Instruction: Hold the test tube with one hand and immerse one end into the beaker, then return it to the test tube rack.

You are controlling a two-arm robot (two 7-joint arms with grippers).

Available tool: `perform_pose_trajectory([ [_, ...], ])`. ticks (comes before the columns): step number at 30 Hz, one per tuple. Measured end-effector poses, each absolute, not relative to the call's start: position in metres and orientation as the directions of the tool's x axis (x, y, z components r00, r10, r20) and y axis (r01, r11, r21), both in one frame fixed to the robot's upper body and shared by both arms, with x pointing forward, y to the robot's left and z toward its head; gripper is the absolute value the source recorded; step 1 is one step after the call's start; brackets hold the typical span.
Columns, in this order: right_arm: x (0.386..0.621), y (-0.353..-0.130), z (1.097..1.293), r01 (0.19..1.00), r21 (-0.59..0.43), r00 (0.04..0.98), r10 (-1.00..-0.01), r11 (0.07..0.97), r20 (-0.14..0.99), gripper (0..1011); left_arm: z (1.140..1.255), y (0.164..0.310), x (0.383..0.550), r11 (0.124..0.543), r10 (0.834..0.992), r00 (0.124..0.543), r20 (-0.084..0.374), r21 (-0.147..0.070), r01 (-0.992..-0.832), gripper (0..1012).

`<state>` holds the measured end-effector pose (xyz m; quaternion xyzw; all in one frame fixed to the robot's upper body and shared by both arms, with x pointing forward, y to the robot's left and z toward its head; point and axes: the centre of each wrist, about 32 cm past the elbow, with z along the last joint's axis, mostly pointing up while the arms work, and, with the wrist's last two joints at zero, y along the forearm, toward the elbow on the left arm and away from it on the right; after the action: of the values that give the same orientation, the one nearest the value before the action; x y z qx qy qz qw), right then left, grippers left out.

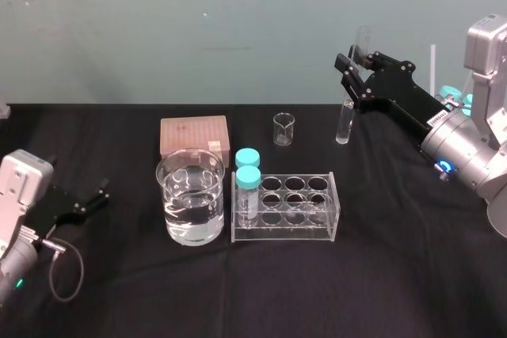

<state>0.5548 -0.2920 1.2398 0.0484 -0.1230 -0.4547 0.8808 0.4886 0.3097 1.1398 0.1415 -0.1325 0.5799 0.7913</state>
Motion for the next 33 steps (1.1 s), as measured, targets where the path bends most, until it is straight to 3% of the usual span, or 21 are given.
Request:
perform_pose_trajectory([
  [33,0.5566,-0.2898,1.2368,0.787,0.188,0.564,-0.809,0.587,0.164,242,1.1398,0.3097,0.4886,0.287,0.880,0.292,0.374,0.070,-0.955,1000],
])
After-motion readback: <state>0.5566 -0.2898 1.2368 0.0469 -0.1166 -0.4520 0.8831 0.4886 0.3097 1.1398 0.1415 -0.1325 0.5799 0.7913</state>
